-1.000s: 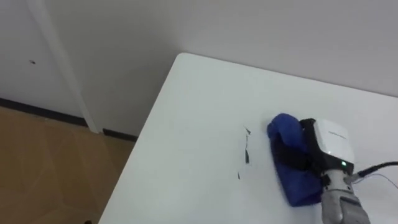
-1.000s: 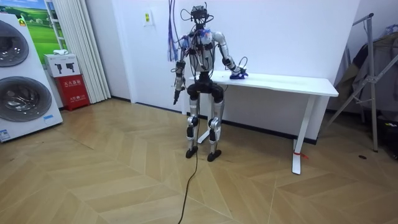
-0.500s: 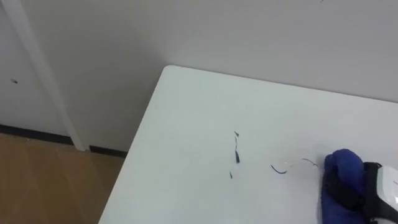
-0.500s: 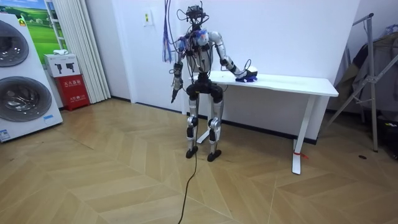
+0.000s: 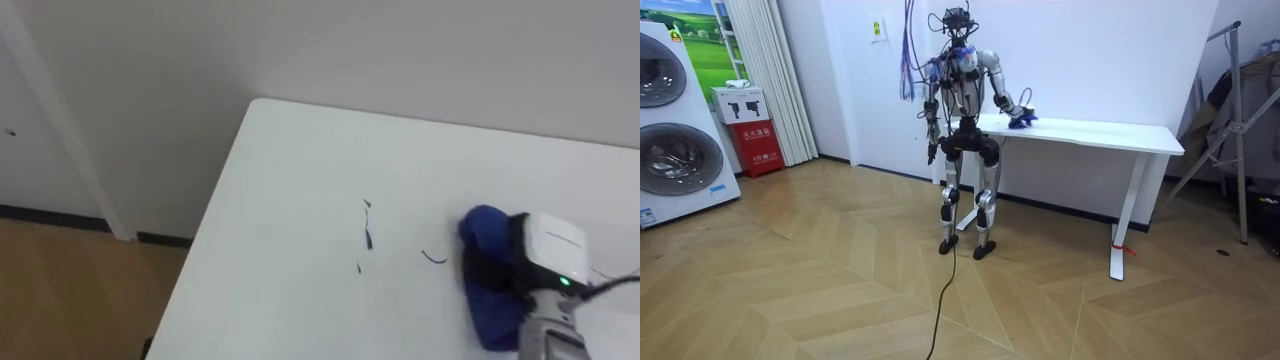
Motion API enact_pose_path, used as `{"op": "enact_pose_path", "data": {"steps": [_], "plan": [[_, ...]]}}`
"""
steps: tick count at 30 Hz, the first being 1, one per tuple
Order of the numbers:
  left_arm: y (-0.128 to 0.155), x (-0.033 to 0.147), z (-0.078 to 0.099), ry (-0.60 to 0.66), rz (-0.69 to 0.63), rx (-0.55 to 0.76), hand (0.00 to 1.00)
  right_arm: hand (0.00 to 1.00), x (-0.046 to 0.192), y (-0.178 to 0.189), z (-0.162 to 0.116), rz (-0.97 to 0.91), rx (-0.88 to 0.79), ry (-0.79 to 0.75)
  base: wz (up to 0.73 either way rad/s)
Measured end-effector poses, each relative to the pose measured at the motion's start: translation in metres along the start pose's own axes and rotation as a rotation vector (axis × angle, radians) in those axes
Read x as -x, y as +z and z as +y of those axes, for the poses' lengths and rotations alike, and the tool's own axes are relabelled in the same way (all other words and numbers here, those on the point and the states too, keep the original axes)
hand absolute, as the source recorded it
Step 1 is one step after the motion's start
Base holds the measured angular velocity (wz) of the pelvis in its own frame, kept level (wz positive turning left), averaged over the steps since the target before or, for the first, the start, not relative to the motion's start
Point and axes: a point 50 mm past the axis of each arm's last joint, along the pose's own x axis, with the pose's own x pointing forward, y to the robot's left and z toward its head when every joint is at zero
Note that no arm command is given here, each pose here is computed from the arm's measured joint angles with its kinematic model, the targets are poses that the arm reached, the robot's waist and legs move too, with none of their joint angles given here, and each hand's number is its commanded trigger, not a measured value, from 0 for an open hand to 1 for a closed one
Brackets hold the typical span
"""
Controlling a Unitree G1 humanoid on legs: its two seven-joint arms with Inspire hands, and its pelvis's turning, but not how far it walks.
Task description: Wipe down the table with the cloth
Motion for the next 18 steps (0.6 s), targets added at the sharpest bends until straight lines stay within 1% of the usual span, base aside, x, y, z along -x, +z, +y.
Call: {"op": "enact_pose_path", "data": {"steps": [3,5,10,14,18], "plan": [[0.000,0.000,0.000,0.000,0.003,-0.002,0.00,1.00,-0.008,0.024,-0.008,-0.099,0.025,0.015,0.12],[-0.004,0.001,0.001,0.003,0.020,-0.006,0.00,1.00,-0.009,0.027,-0.011,-0.113,0.028,0.019,0.11],[-0.015,0.003,0.005,0.012,0.061,-0.016,0.00,1.00,-0.009,0.027,-0.012,-0.129,0.022,0.017,0.04],[-0.011,0.002,0.006,0.015,0.041,-0.014,0.00,1.00,-0.008,0.025,-0.011,-0.136,0.011,0.024,0.02],[-0.008,0.002,0.008,0.024,0.033,0.002,0.00,1.00,-0.001,0.010,0.002,-0.104,-0.033,0.018,0.05]]}}
